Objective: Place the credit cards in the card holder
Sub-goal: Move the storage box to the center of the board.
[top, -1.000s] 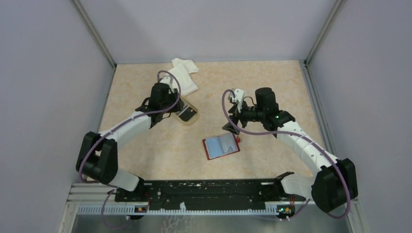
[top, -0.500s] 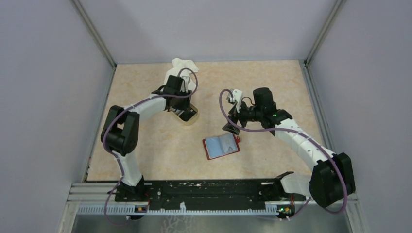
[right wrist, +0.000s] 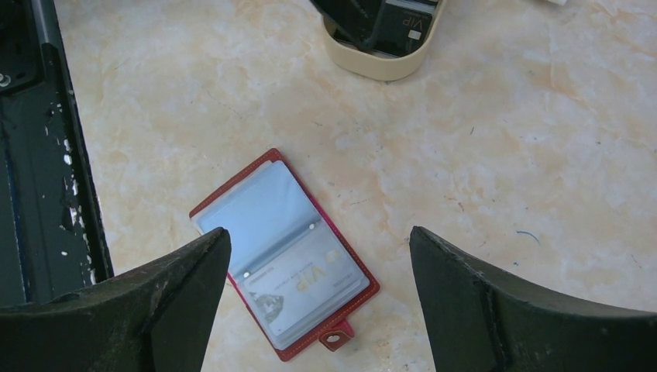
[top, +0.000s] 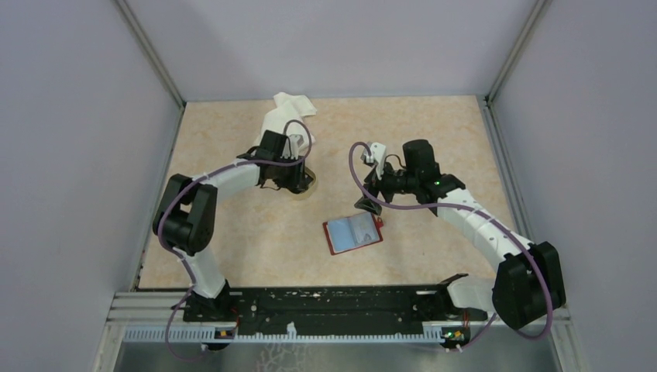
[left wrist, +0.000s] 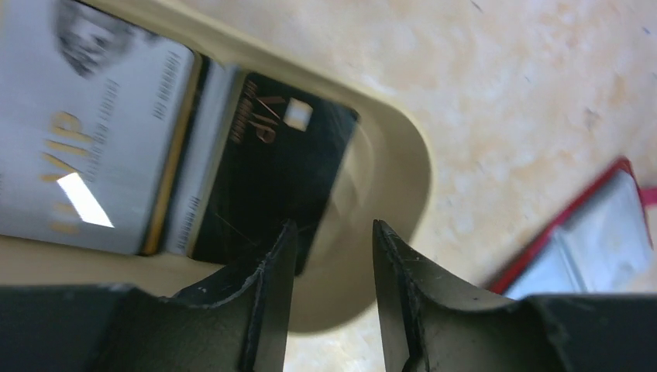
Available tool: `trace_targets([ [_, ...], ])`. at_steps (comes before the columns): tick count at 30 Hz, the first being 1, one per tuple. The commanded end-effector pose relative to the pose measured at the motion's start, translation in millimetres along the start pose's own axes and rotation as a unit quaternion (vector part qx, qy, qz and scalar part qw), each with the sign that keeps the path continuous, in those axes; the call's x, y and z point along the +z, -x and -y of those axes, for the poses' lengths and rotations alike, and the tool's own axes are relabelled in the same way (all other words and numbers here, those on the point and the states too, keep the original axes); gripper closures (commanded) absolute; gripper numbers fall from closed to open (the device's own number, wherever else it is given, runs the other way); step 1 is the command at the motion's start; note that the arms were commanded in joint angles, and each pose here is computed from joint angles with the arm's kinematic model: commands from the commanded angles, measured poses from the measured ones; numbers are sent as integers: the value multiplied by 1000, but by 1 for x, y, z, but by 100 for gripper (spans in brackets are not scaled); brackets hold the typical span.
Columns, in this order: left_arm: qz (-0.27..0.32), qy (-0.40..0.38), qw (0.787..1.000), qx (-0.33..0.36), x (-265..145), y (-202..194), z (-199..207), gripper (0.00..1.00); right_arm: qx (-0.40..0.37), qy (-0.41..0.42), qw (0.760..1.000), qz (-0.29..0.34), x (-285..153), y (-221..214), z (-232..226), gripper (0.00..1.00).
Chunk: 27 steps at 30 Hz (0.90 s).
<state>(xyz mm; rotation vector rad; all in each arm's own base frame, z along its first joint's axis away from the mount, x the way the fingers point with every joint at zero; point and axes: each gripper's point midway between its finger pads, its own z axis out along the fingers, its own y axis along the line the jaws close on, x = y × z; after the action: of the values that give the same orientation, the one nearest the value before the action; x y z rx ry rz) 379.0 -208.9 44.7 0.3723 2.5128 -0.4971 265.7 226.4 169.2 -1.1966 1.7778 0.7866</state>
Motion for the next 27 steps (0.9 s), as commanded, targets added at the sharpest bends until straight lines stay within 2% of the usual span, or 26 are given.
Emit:
trace_targets([
  [1,8,-103,994,-35,-18,-10,38,52,-26,-7,999,27,-6,23,7,15],
  [6,21,-178,982,-58,-27,-16,68,51,-28,-7,999,29,-7,23,7,15],
  [13,31,-215,974,-64,-16,-28,104,50,-23,-8,999,31,-8,22,9,15],
  [20,80,-210,973,-55,-19,-6,109,50,-16,-7,999,35,-9,22,11,15],
  [23,100,-217,970,-43,-30,8,114,46,-14,-7,999,34,-9,21,11,15],
  [27,91,-247,964,-45,-32,16,127,46,-12,-5,999,33,-8,21,11,15],
])
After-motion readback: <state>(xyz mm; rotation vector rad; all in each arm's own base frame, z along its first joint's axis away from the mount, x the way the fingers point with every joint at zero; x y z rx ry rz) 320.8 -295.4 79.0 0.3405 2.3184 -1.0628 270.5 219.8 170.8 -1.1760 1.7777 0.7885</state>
